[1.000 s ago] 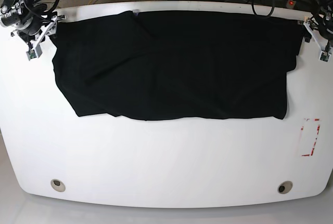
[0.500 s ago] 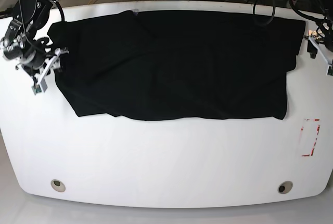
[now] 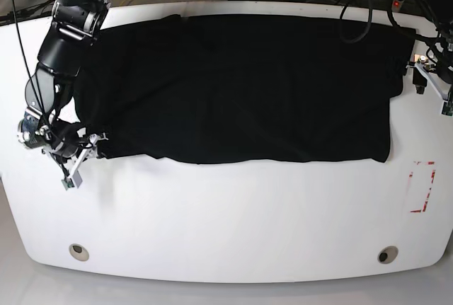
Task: Fold the T-shirt properly
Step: 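Open both grippers and move them to the shirt's hem corners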
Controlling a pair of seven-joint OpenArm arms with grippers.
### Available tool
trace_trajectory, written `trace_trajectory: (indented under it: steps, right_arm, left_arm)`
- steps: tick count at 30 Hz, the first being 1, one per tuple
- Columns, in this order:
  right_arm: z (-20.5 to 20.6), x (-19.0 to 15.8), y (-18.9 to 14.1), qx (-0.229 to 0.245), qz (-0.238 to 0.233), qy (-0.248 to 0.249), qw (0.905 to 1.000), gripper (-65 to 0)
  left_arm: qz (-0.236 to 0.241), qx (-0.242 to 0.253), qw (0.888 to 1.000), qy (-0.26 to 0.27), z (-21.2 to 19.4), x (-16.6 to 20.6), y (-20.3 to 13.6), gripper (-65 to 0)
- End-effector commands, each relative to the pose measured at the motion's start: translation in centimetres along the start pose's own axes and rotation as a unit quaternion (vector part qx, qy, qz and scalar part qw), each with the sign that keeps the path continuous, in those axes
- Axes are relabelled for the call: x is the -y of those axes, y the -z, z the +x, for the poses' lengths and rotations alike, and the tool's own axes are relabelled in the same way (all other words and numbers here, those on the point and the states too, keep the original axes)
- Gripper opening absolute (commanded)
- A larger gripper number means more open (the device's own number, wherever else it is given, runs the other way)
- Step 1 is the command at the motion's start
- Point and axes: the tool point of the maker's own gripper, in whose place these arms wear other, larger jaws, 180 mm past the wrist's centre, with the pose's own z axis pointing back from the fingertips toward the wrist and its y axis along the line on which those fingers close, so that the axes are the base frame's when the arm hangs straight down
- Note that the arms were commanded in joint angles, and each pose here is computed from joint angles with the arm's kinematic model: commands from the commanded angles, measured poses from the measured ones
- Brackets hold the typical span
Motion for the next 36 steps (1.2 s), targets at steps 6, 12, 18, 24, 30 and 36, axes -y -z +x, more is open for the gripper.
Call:
trace_trajectory:
  steps: [6, 12, 18, 24, 30, 36]
  right_arm:
    - [3.0, 1.0, 2.2, 0.043, 0.017, 0.016, 0.9988, -33.0]
    - [1.8, 0.5, 4.0, 0.049, 0.04, 0.054, 0.9965, -33.0]
    - [0.5, -0.2, 4.6, 0.038, 0.046, 0.056, 0.9966, -33.0]
    - [0.2, -1.3, 5.1, 0.038, 0.056, 0.058, 0.996, -43.9]
    - [0.2, -1.4, 5.2, 0.038, 0.057, 0.058, 0.996, -65.0]
    - [0.2, -1.4, 5.2, 0.038, 0.057, 0.058, 0.996, -65.0]
  left_arm:
    - [0.01, 0.017, 1.0, 0.004, 1.1, -0.8, -0.4, -20.4]
    - [0.003, 0.017, 1.0, 0.009, 1.3, -0.3, -0.2, -20.0]
    - [-0.022, 0.022, 0.999, 0.031, 2.2, 1.6, 0.5, -19.6]
    - [-0.031, 0.053, 0.998, 0.032, 5.4, 2.1, 1.3, -19.2]
    - [-0.015, 0.069, 0.996, -0.05, 8.0, 0.2, 3.5, -9.6]
    - [-0.043, 0.063, 0.993, -0.093, 10.4, 1.1, 6.6, -8.5]
